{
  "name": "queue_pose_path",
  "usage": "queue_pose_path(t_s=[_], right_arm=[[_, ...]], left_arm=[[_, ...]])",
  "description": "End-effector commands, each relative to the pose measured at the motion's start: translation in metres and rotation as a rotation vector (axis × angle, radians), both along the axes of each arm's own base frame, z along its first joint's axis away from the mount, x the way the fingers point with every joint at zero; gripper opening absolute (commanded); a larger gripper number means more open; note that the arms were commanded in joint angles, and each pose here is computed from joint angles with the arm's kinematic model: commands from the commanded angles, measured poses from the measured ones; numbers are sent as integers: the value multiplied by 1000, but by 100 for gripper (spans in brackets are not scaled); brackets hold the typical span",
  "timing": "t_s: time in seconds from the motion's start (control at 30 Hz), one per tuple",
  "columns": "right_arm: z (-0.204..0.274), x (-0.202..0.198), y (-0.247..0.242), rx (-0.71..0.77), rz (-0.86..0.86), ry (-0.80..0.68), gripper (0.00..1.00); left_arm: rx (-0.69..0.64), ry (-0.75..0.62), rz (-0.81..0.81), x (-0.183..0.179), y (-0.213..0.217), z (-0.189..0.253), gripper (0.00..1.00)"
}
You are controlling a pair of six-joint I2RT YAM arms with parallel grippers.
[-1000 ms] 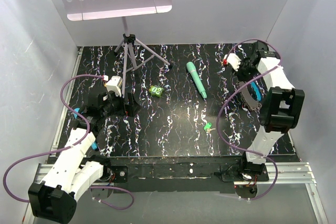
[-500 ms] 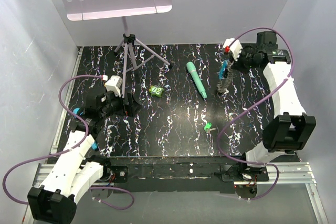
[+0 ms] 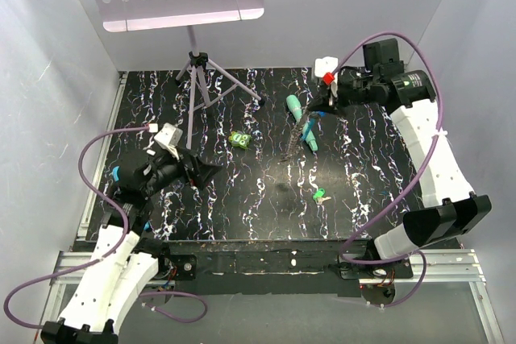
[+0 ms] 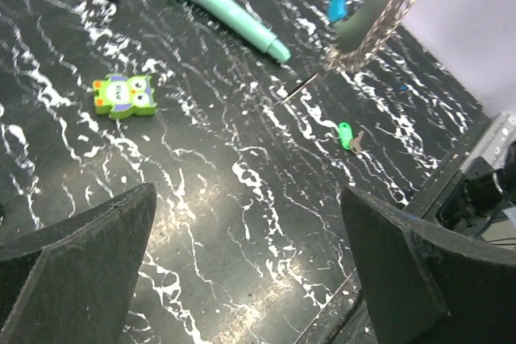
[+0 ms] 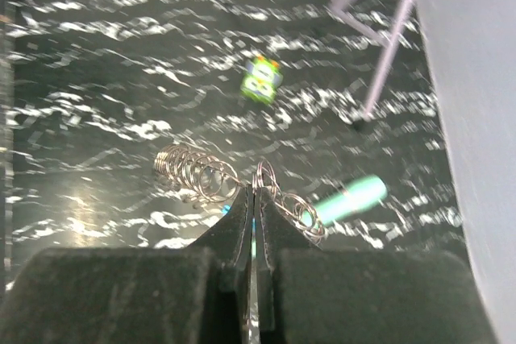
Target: Put the keys on the keyring
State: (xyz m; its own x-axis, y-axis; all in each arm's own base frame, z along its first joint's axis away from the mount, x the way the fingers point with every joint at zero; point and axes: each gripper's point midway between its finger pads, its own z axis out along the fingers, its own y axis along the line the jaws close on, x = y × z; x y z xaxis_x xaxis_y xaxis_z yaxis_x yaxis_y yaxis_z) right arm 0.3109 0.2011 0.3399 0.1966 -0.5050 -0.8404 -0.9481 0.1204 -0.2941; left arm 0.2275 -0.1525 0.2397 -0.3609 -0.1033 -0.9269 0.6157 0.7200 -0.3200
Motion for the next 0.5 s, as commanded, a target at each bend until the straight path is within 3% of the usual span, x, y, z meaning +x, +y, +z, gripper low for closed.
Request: queue_pose_path(t_s=[0.0,0.17,0.47], right_arm=[[31,-55,37,136,229,56,1],[14,-91,70,169,433,145,1],[-23,-136,134,134,696,278,1]], left_arm=[[-65,-133,-103,-22,-10,32,100],[-129,-215,-170,-45,-16,54,100],[-267,-126,-214,-62,-25,48,77]])
